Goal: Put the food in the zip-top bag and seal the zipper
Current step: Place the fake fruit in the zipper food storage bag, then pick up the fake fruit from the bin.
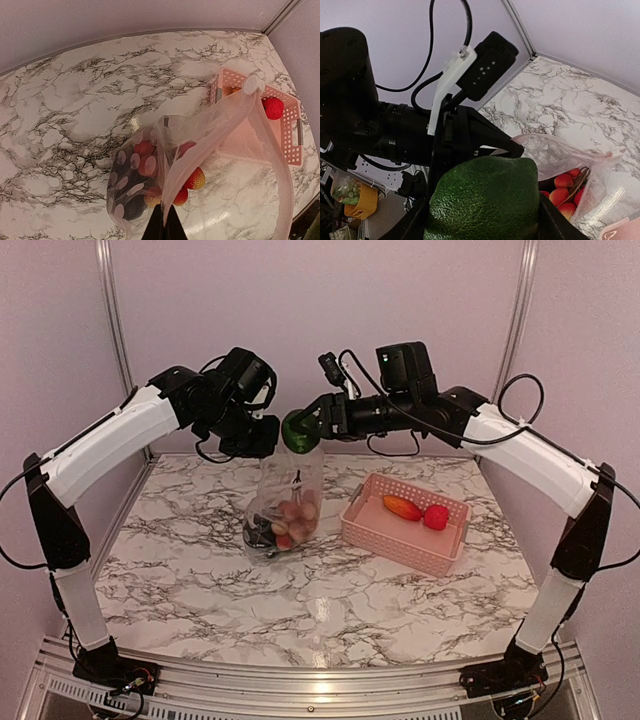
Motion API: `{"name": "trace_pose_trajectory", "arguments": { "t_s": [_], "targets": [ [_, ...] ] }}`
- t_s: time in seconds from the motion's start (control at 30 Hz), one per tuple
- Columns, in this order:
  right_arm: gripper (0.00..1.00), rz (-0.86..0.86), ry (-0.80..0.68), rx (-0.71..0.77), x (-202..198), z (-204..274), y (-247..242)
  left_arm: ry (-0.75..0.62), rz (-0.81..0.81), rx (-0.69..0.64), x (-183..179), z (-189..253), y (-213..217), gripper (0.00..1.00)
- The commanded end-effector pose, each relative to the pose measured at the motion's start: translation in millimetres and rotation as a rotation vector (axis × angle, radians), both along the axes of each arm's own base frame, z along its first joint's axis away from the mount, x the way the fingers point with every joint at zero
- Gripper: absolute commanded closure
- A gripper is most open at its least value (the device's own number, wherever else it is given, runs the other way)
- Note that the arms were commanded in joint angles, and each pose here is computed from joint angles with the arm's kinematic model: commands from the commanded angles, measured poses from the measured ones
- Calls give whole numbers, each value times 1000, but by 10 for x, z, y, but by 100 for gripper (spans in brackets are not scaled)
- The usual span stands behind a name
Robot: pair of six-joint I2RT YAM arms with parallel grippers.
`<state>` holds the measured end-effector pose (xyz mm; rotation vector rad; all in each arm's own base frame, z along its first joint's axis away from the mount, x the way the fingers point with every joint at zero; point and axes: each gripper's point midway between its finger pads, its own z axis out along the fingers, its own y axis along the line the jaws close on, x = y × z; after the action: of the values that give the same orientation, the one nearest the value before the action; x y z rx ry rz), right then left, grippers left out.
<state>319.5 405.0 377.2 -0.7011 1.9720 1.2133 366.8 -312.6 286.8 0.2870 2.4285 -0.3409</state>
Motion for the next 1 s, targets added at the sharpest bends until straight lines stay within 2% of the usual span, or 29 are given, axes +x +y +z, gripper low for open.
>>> {"name": "trace_pose_trajectory", "arguments": {
  "t_s": [0.0,0.1,0.23,0.37,0.53,0.67,0.8,0.97],
  "targets": [
    [34,44,-97,-15,-5,41,265,-13,20,-38,43,92,63,100],
    [14,-2,-137,-85,74,-19,260,-15,28,-44,51,121,108,100],
    [4,-53,-208,-85,63,179,98,-11,37,-45,50,107,159,100],
    [3,-95,-264,-116,38,268,-115,-8,41,-49,51,90,172,100],
    [1,-236,-248,-184,265,118,-580,-3,29,-47,58,64,163,100],
    [2,-344,-176,-258,484,-193,-1042,-1,32,-53,76,60,173,100],
    [2,-498,-55,-411,676,-665,-1557,11,27,-61,73,35,153,100],
    [10,-619,122,-548,736,-1325,-2111,15,21,-72,81,28,127,100]
  ]
}}
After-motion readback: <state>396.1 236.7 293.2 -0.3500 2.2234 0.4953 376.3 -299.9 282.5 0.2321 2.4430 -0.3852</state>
